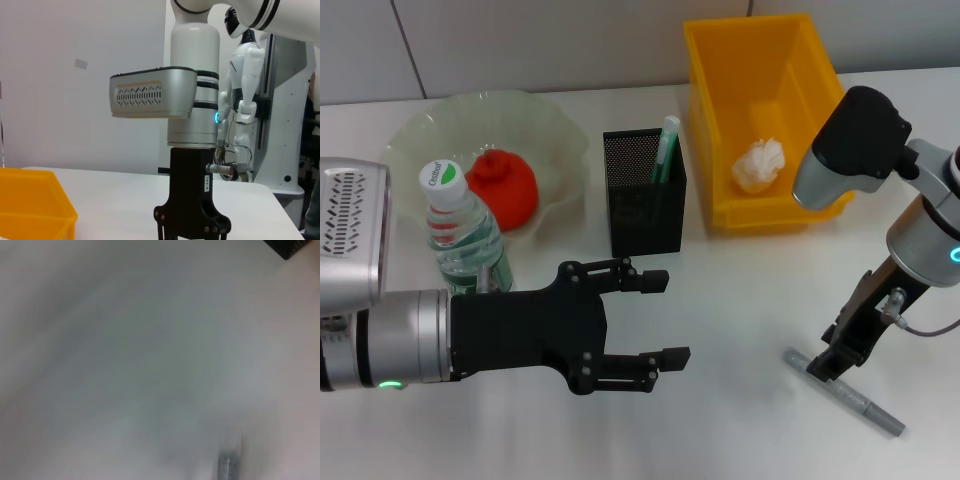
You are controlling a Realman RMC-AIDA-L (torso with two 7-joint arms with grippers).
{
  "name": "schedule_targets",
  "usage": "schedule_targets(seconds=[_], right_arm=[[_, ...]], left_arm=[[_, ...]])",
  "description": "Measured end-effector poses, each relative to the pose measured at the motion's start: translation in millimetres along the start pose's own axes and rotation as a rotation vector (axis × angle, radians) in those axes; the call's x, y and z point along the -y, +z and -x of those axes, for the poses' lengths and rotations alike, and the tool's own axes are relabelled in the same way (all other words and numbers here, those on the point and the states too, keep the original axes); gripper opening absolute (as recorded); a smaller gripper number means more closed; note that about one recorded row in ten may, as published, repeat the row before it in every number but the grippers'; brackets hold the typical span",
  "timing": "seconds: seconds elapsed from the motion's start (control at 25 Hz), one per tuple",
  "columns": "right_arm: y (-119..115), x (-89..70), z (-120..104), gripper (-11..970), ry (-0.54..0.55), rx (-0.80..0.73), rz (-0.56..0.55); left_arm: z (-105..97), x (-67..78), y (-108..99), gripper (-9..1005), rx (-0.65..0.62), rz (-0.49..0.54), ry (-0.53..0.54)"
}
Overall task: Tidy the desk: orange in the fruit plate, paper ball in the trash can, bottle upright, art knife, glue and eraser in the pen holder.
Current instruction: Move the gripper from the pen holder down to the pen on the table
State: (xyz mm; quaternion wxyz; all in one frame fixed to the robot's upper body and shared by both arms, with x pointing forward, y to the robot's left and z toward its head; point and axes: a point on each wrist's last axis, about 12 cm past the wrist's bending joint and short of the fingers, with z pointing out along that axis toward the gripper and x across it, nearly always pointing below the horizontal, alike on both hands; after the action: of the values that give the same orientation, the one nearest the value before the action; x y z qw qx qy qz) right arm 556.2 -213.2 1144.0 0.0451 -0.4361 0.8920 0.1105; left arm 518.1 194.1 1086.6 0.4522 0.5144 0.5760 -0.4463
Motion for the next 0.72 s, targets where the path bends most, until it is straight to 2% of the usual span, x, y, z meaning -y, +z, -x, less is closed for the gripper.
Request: schedule_targets(seconds=[0.28,0.72], right_arm=[[0.0,-1.0,1.3,415,-0.004,0.003,0.003],[5.0,-3.0,4.3,421,-0.010,-0.003,-0.004]], left_arm=[[0.2,-0.3,-0.2,785,0.001,0.001,0.000],[0.2,-0.5,-0.2,786,0.001,0.004,0.011]])
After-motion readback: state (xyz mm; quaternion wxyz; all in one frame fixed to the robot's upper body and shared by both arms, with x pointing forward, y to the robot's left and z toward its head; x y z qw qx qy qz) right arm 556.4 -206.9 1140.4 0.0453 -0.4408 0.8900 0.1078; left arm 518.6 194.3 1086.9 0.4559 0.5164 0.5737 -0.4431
